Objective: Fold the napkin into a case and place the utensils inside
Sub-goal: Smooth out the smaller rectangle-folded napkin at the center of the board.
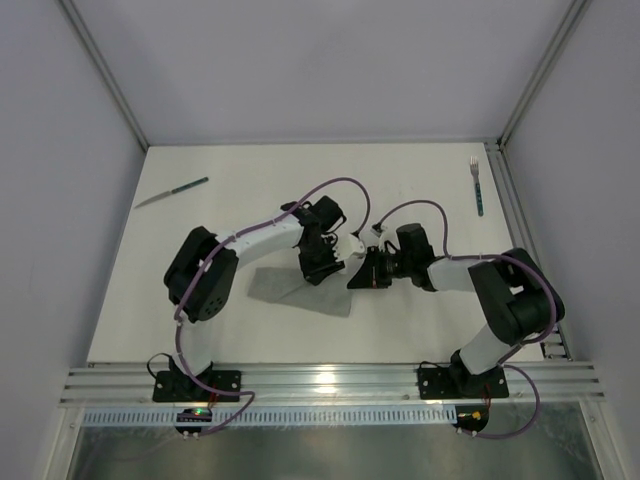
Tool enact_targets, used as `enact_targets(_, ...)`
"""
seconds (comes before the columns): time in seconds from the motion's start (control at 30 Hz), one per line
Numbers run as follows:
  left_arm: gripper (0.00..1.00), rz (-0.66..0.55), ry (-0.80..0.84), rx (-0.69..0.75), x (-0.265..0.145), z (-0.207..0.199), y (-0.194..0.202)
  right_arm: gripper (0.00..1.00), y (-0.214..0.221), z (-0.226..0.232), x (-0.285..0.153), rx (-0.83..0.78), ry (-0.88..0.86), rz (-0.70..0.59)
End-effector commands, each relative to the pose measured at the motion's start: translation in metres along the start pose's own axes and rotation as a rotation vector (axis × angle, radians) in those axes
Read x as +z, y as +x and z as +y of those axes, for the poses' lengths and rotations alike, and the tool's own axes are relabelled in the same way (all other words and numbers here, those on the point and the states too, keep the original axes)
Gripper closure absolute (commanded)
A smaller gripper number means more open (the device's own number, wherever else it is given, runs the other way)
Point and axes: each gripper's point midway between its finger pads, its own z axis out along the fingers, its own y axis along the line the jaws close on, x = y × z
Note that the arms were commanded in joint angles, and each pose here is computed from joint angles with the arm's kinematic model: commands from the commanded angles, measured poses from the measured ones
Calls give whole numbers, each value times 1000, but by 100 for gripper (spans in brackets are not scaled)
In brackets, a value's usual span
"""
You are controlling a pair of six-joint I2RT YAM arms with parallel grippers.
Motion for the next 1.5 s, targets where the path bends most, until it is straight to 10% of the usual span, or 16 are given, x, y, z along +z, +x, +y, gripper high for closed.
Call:
enact_targets(0.0, 59, -12, -98, -24, -21, 11, -8, 94, -23, 2, 3, 98, 1, -49)
enact_targets(0.2, 50, 54, -204, -29, -13, 21, 9, 94, -21, -14, 12, 205, 51, -22)
enact_targets(0.3, 58, 82, -249, -22, -11, 26, 14, 94, -20, -19, 12, 218, 85, -21)
enact_targets(0.47, 99, 61, -216, -24, -13, 15, 14, 94, -21, -26, 14, 246, 114, -30)
enact_targets(0.87, 100, 99, -206, -2, -15, 5, 33, 91, -42, -39, 15, 260, 171, -92)
enact_targets(1.1, 68, 51, -214, -24, -23, 9, 17, 71, -42, -49, 15, 251, 220, -85)
enact_targets(1.47, 45, -54, -299, -83, -75, 22, -11, 40, -68, -33, -22, 28, 361, -48)
